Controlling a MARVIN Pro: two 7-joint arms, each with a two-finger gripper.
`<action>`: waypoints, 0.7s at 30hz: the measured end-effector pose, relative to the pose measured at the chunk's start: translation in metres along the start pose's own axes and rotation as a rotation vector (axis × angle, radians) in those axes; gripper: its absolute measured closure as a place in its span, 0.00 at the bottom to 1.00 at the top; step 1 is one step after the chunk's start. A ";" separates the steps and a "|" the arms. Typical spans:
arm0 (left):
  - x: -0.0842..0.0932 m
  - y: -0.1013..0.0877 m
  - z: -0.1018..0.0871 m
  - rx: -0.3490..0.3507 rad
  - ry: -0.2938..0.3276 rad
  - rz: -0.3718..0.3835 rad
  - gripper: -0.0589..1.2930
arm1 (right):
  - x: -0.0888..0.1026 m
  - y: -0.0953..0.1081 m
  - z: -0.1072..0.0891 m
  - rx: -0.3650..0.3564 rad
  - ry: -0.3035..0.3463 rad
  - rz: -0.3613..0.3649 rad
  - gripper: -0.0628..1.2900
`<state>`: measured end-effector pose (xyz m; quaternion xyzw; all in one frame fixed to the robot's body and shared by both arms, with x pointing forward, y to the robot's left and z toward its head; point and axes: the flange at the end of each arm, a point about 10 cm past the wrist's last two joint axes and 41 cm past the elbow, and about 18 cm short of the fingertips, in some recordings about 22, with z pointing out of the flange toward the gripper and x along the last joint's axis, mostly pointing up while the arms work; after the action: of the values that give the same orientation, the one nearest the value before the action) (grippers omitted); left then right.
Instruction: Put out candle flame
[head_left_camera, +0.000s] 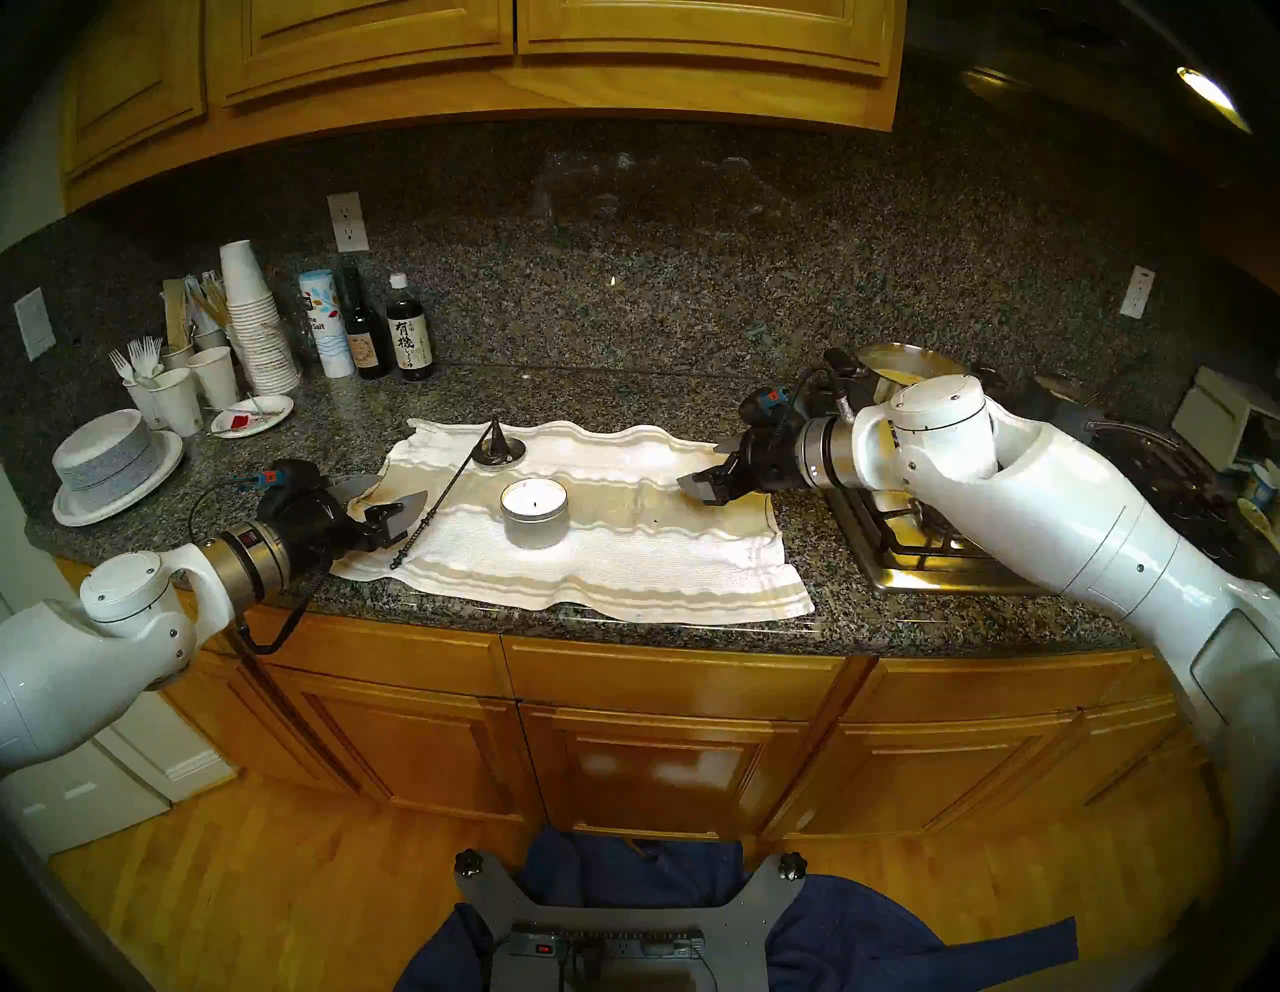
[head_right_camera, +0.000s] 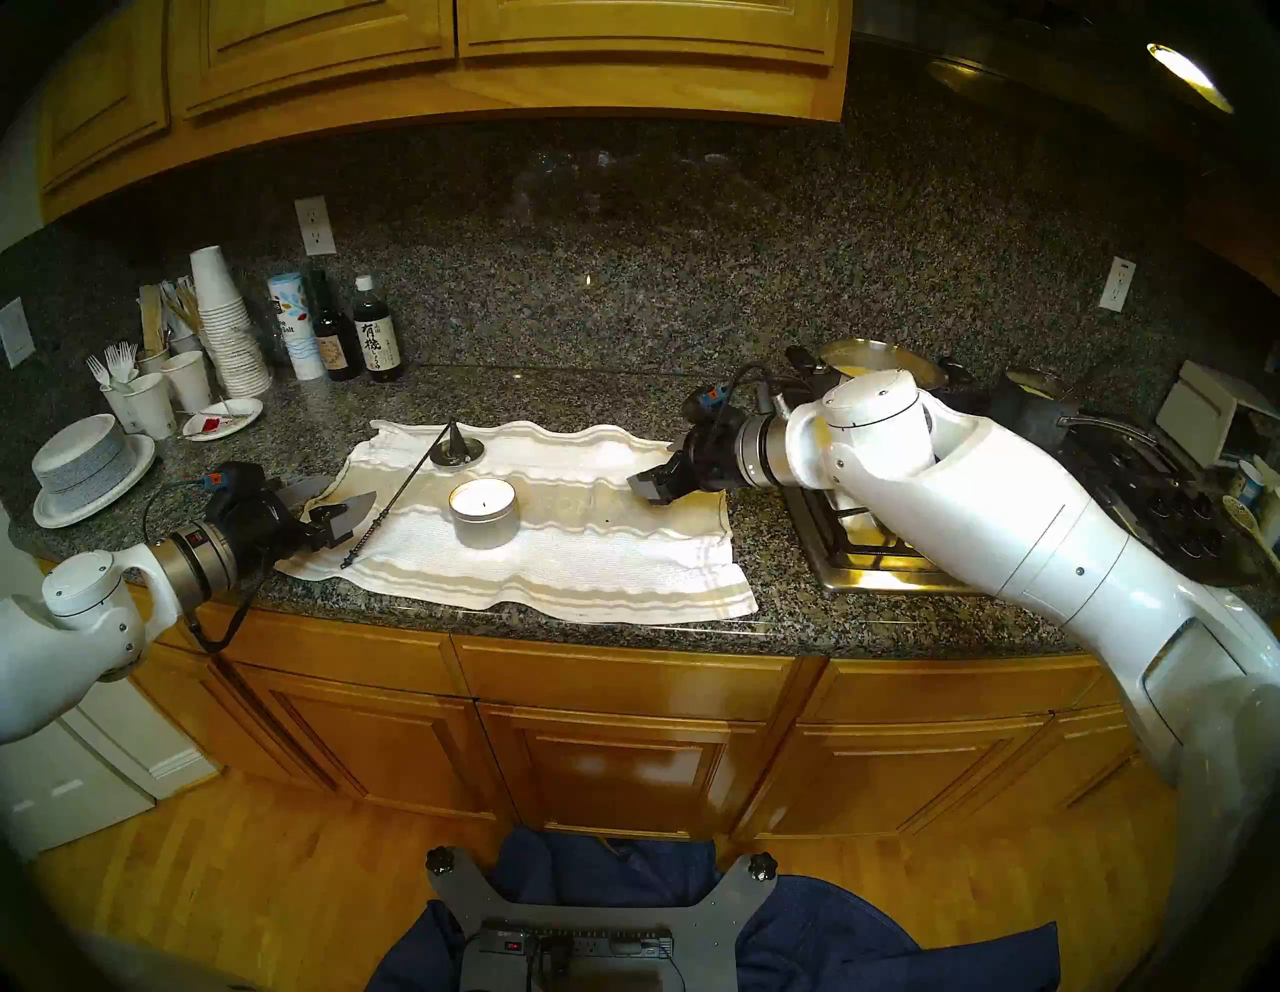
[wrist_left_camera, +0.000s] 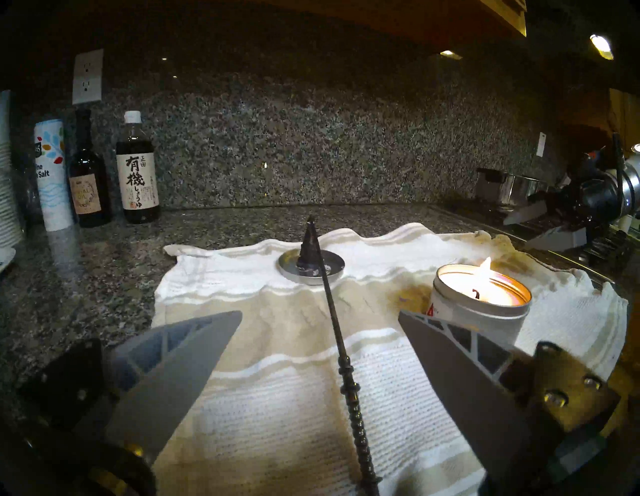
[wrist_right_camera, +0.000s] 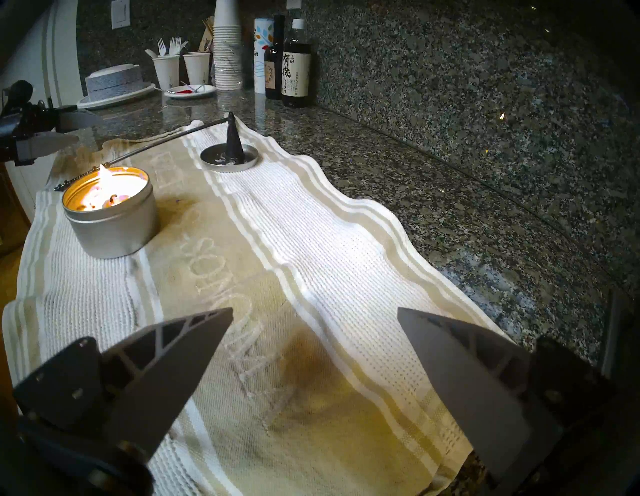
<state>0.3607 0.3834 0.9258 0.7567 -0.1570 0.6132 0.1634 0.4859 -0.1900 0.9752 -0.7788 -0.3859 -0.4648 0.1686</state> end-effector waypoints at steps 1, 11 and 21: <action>0.001 0.001 0.001 -0.001 -0.005 -0.001 0.04 | 0.000 0.000 0.000 0.000 0.000 0.000 0.04; -0.003 0.007 0.008 -0.009 -0.062 -0.012 0.11 | 0.000 0.000 0.000 -0.001 -0.001 0.001 0.04; -0.006 0.009 0.014 -0.009 -0.076 -0.007 0.19 | -0.001 0.000 0.000 -0.001 -0.002 0.002 0.04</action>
<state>0.3679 0.3691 0.9179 0.7793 -0.1635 0.5826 0.1629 0.4858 -0.1902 0.9743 -0.7798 -0.3849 -0.4642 0.1682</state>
